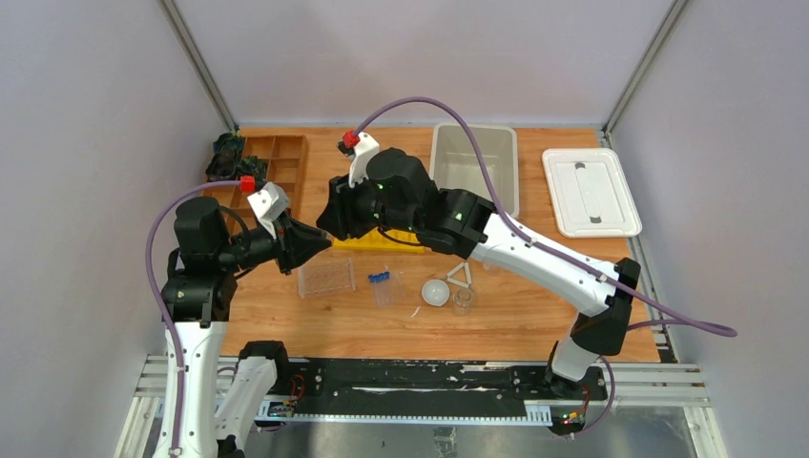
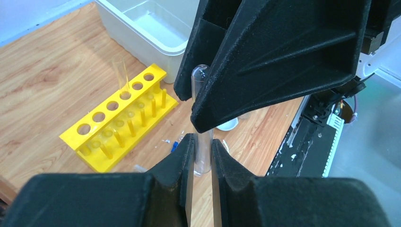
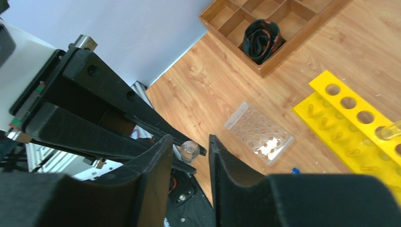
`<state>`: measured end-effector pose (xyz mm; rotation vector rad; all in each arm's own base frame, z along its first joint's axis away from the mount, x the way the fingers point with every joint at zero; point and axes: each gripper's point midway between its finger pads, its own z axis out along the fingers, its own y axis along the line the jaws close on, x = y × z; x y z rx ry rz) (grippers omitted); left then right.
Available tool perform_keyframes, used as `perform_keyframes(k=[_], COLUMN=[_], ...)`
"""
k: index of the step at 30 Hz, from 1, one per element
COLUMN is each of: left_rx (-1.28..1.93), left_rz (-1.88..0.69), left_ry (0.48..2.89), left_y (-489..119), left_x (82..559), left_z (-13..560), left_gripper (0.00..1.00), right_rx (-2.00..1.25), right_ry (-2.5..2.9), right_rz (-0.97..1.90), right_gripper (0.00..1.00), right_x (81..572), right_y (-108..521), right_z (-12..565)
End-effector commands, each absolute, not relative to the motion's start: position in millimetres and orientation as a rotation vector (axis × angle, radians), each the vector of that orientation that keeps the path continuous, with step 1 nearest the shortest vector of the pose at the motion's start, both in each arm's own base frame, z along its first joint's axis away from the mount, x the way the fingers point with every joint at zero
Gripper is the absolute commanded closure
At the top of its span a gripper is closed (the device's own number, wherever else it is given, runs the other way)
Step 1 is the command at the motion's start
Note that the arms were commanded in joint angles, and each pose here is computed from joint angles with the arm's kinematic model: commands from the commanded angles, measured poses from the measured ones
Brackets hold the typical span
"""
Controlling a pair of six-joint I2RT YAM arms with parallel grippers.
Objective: Organize the chemistry lab equipment
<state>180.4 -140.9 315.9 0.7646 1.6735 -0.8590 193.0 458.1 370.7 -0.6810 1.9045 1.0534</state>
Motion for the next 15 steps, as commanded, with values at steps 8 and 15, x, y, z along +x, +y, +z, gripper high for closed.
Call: perform_keyframes(k=[8, 15], left_rx=[0.757, 0.509], left_rz=[-0.776, -0.629], left_ry=[1.659, 1.795], left_y=[-134.2, -106.8], left_x=[188.5, 226.9], left_z=[322.4, 311.6], left_gripper=[0.52, 0.00], right_rx=[-0.706, -0.665], right_ry=[1.933, 1.940], right_rz=[1.146, 0.962], right_gripper=[0.96, 1.00], right_x=[193.9, 239.5], right_y=[457.7, 429.4], right_z=[376.8, 367.4])
